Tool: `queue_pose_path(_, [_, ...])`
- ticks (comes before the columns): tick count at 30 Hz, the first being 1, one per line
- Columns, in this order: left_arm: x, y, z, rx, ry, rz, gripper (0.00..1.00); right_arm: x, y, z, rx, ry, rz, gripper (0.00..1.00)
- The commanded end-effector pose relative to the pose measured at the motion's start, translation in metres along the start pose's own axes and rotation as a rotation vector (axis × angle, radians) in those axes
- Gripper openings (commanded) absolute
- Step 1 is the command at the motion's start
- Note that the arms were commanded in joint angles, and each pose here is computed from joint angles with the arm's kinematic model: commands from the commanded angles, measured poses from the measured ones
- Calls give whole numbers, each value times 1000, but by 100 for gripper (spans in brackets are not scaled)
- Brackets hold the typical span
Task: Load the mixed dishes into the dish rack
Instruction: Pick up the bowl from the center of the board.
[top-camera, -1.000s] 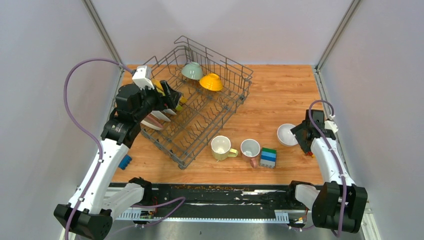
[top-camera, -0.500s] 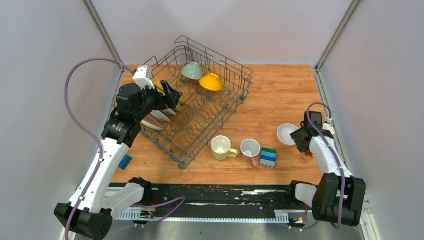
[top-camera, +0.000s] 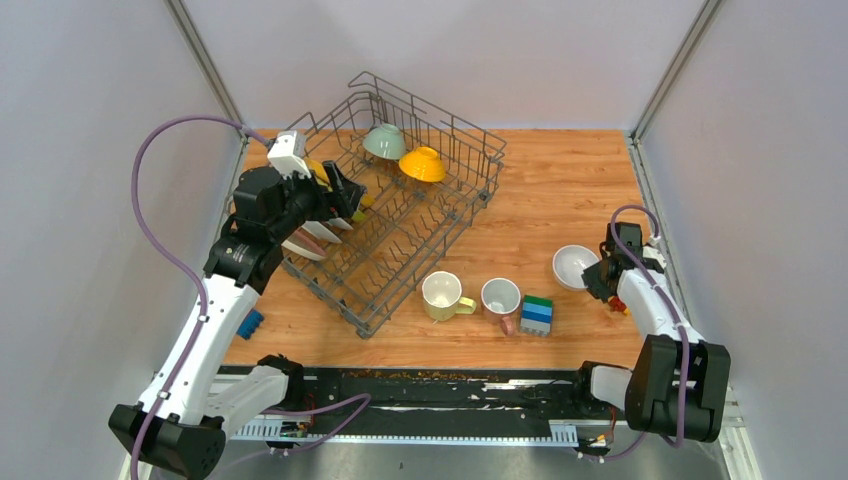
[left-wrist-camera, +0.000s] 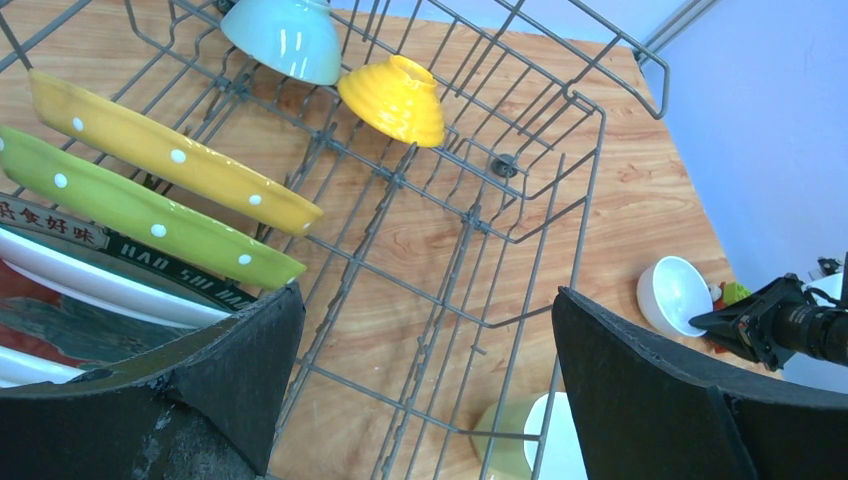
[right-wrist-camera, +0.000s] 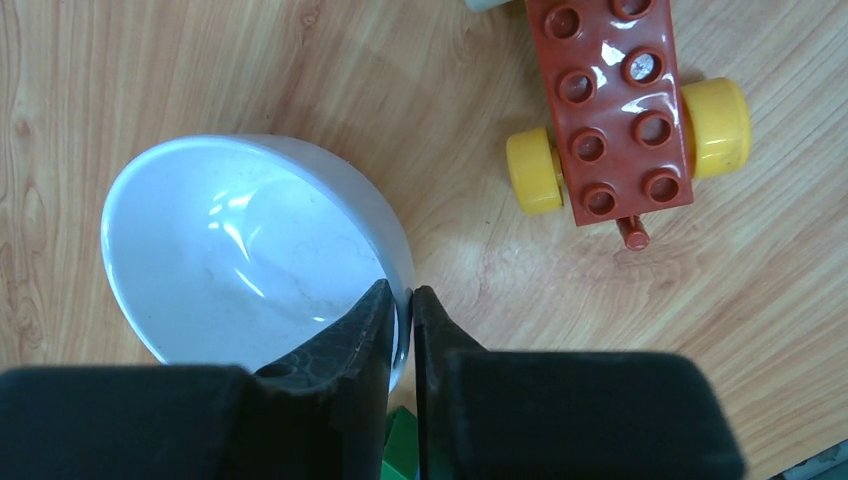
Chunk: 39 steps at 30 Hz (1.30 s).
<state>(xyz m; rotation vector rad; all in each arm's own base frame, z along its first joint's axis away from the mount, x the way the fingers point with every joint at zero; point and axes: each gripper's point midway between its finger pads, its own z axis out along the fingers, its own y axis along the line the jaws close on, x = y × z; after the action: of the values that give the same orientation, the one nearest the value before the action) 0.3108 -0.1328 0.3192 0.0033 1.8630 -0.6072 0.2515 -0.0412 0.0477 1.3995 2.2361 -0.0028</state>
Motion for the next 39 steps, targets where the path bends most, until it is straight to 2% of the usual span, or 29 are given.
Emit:
queue_pose_path(1, [-9, -6, 2, 29, -31, -4, 100, -7, 8, 2, -24, -20, -1, 11])
queue_pose_path(8, [-9, -7, 3, 37, -25, -4, 100, -6, 18, 2, -66, 1, -23, 0])
queue_pose_path(13, [-8, -11, 5, 60, -12, -5, 100, -9, 28, -6, -119, -4, -30, 0])
queue_pose_path(20, [-5, -19, 10, 107, 23, 8, 100, -28, 53, -33, -262, -77, -32, 0])
queue_pose_path(26, [-4, -29, 15, 162, 50, 5, 99, -41, 77, -71, -430, -136, -15, 0])
queue_pose_path(32, [-2, -38, 22, 208, 85, -3, 97, -47, 113, -130, -697, -160, -42, 0])
queue_pose_path(39, [10, -51, 29, 211, 127, 51, 96, -47, 154, -210, -966, -230, -216, 0])
